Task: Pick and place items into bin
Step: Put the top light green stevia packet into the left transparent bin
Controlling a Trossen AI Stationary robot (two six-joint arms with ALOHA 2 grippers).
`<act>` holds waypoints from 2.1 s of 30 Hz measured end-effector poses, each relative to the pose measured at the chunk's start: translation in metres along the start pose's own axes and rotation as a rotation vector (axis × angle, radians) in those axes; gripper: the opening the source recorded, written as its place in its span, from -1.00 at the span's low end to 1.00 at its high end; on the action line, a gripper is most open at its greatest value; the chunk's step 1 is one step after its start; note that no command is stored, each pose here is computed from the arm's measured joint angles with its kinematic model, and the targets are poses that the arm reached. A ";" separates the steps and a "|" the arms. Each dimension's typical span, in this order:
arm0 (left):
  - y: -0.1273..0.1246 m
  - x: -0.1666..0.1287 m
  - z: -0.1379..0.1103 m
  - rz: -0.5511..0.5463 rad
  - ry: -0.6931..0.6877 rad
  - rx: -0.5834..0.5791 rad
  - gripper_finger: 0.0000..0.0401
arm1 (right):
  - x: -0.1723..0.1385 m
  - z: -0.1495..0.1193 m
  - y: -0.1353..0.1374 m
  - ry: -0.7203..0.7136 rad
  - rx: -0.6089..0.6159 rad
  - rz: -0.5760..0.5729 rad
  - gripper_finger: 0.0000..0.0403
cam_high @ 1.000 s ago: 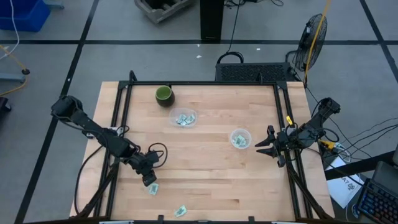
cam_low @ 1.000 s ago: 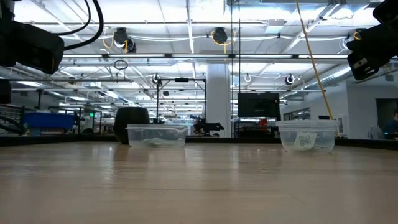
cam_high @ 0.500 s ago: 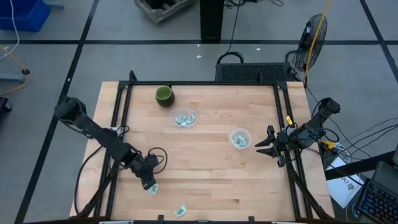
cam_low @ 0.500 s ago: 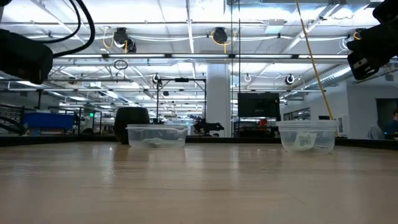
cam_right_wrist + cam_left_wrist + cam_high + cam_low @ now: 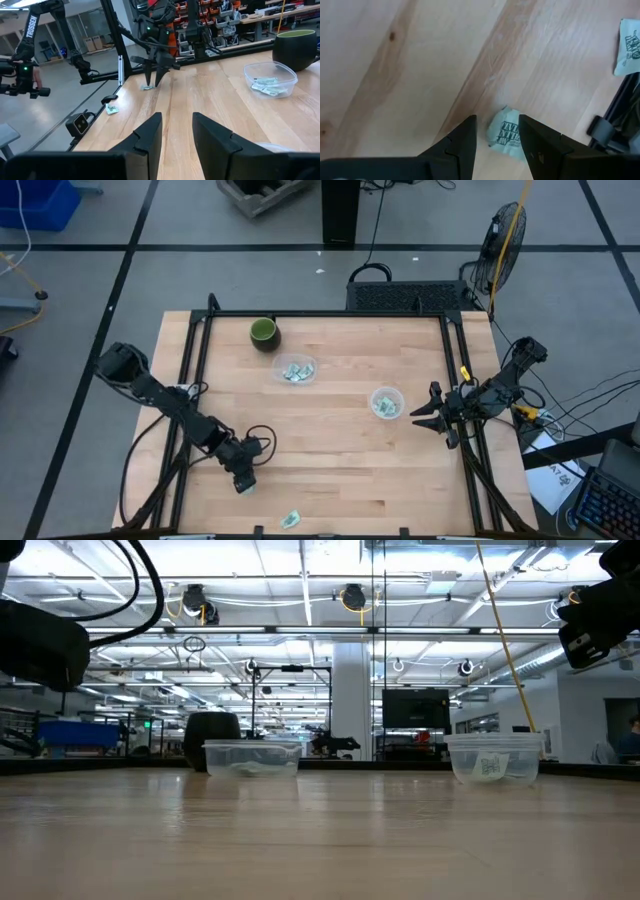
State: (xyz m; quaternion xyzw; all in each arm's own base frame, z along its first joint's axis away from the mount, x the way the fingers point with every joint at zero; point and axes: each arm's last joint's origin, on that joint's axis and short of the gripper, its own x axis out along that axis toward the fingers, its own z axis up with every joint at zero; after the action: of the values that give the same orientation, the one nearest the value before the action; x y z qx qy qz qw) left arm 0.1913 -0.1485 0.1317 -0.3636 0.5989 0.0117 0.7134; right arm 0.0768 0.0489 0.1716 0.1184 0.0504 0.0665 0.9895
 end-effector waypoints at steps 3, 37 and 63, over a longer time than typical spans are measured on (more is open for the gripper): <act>0.000 0.000 0.000 -0.001 0.016 -0.004 -0.23 | 0.000 0.000 0.000 0.000 0.000 0.000 -0.50; 0.004 0.004 0.032 0.027 -0.245 0.155 -0.95 | 0.000 0.000 0.000 0.000 0.000 0.000 -0.50; 0.052 -0.064 0.153 0.217 -0.951 0.000 -0.96 | 0.000 0.000 0.000 0.000 0.000 0.000 -0.50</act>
State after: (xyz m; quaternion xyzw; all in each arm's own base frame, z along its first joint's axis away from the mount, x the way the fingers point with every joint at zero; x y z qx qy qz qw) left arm 0.2794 -0.0023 0.1635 -0.2532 0.2412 0.2508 0.9027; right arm 0.0768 0.0489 0.1716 0.1183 0.0504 0.0666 0.9895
